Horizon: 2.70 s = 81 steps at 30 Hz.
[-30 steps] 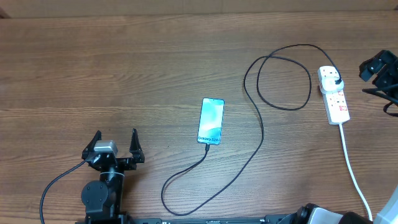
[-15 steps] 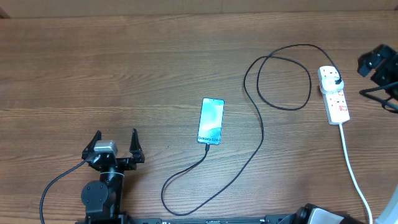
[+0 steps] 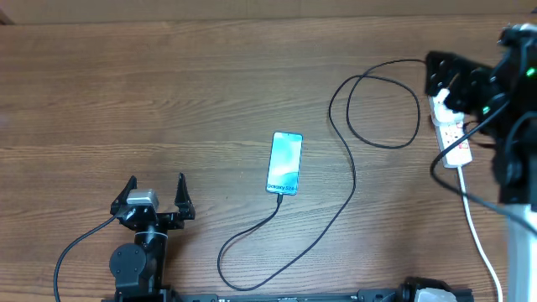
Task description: Plug charger to phone and switch on socket
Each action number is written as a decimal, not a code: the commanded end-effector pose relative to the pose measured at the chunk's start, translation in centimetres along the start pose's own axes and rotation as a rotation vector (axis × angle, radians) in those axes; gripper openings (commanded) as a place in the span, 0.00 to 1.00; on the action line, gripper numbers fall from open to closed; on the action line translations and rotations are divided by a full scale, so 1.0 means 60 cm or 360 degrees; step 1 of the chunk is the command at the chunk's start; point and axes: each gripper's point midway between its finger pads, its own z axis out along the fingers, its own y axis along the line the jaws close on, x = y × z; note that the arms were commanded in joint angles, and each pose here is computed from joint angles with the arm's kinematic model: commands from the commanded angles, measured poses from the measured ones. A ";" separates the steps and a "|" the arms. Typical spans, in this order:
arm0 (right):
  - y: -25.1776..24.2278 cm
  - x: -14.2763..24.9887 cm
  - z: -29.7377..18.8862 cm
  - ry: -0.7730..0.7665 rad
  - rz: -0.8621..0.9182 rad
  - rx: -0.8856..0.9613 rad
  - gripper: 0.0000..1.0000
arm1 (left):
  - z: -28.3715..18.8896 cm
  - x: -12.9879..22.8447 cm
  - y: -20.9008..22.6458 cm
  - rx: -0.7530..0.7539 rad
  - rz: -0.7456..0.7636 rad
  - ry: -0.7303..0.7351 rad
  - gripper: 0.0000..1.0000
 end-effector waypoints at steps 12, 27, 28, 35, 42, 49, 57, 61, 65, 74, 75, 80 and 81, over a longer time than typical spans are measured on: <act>0.013 0.132 0.009 -0.0433 -0.0047 -0.0264 1.00 | -0.001 -0.001 0.000 0.0008 0.0001 -0.0010 0.99; 0.004 0.253 -0.019 -0.0690 -0.0117 -0.0424 1.00 | -0.001 -0.001 0.000 0.0008 0.0000 -0.0010 1.00; 0.004 0.256 -0.020 -0.0695 -0.0118 -0.0427 1.00 | -0.001 -0.001 0.000 0.0008 0.0000 -0.0010 1.00; -0.002 0.273 -0.036 -0.0773 -0.0130 -0.0440 1.00 | -0.001 -0.001 0.000 0.0008 0.0000 -0.0010 1.00; -0.017 0.301 -0.035 -0.0791 -0.0126 -0.0413 1.00 | -0.001 -0.001 0.000 0.0008 0.0001 -0.0010 0.99; -0.031 0.336 -0.026 -0.0758 -0.0117 -0.0390 1.00 | -0.001 -0.001 0.000 0.0008 0.0000 -0.0010 1.00; -0.049 0.362 -0.024 -0.0682 -0.0099 -0.0315 1.00 | -0.001 -0.001 0.000 0.0008 0.0000 -0.0010 1.00; -0.053 0.365 -0.022 -0.0667 -0.0095 -0.0299 1.00 | -0.001 -0.001 0.000 0.0008 0.0001 -0.0010 0.99; -0.053 0.365 -0.022 -0.0666 -0.0095 -0.0299 1.00 | -0.001 -0.001 0.000 0.0008 0.0001 -0.0010 1.00; -0.055 0.365 -0.021 -0.0668 -0.0092 -0.0287 1.00 | -0.001 -0.001 0.000 0.0008 0.0000 -0.0010 1.00; -0.055 0.365 -0.021 -0.0668 -0.0099 -0.0284 1.00 | -0.001 -0.001 0.000 0.0008 0.0000 -0.0010 0.99; -0.055 0.365 -0.021 -0.0679 -0.0224 -0.0257 1.00 | -0.001 -0.001 0.000 0.0008 0.0000 -0.0010 1.00; -0.057 0.365 -0.021 -0.0684 -0.0254 -0.0242 1.00 | -0.001 -0.001 0.000 0.0008 0.0000 -0.0010 1.00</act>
